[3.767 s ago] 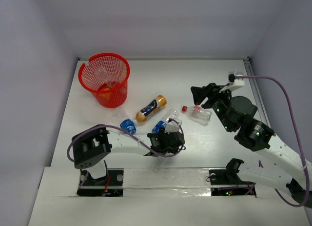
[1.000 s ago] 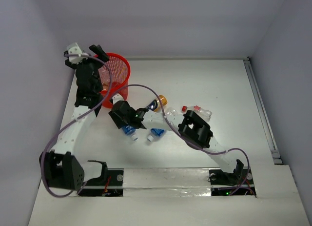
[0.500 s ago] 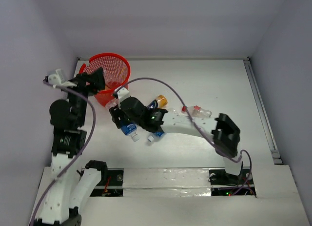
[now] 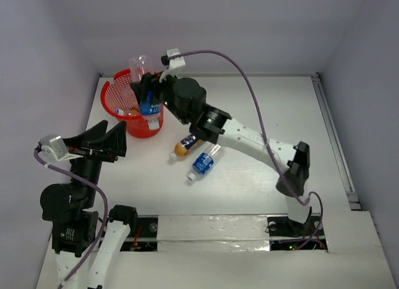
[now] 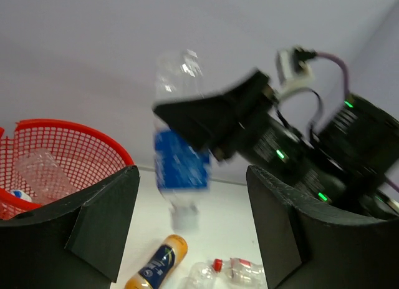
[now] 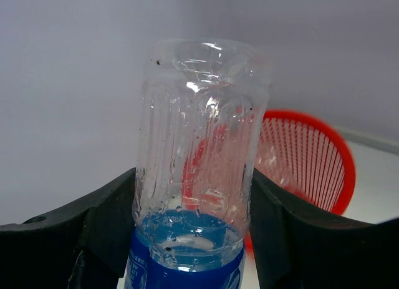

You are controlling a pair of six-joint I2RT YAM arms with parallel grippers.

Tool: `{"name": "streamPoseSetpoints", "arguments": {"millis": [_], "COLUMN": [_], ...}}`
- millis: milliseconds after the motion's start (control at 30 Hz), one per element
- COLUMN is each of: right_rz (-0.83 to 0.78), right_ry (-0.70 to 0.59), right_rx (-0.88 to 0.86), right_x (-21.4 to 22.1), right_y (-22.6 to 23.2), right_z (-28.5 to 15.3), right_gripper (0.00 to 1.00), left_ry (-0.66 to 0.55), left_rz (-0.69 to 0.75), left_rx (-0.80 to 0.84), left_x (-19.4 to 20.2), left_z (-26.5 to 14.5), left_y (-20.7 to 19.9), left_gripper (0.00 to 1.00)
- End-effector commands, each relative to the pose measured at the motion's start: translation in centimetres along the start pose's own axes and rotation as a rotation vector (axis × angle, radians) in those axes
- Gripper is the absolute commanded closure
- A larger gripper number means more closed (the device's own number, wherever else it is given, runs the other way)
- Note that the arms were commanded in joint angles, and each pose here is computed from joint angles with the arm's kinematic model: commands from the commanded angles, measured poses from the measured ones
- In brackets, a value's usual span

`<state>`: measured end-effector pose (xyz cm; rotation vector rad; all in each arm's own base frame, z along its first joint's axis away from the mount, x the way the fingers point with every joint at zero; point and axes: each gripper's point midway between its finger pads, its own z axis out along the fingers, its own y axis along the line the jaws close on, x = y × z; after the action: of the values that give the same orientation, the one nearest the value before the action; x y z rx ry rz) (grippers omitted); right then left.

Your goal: Put the plastic bottles in the bin

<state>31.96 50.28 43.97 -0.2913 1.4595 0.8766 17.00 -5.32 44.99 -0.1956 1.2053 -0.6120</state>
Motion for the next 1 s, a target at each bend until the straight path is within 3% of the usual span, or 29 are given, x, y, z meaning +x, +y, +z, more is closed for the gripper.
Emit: {"name": "streamPoseSetpoints", "arguments": {"millis": [0,267,733,967], "right_rz": [0.029,0.035,-0.013,-0.031], "right_ry": [-0.166,-0.36,-0.378,-0.323], "right_rx": [0.077,0.123,0.108,0.059], "right_x": [-3.1,-3.3,0.9,1.9], "right_y": [-2.6,-6.7,-9.8,-9.0], "right_z": [4.3,9.5,13.0,13.1], "right_gripper": [0.58,0.59,0.46,0.11], "left_ry": [0.052,0.111,0.17,0.193], "left_rz": [-0.022,-0.054,-0.078,-0.102], "left_rx": [0.037,0.059,0.061,0.061], "left_x": [1.8,4.6,7.3,7.9], "left_z": [-0.2,-0.5,0.4,0.7], "left_y": [-0.2,0.1,0.7,0.7], "left_gripper": [0.34,0.35,0.35,0.35]}}
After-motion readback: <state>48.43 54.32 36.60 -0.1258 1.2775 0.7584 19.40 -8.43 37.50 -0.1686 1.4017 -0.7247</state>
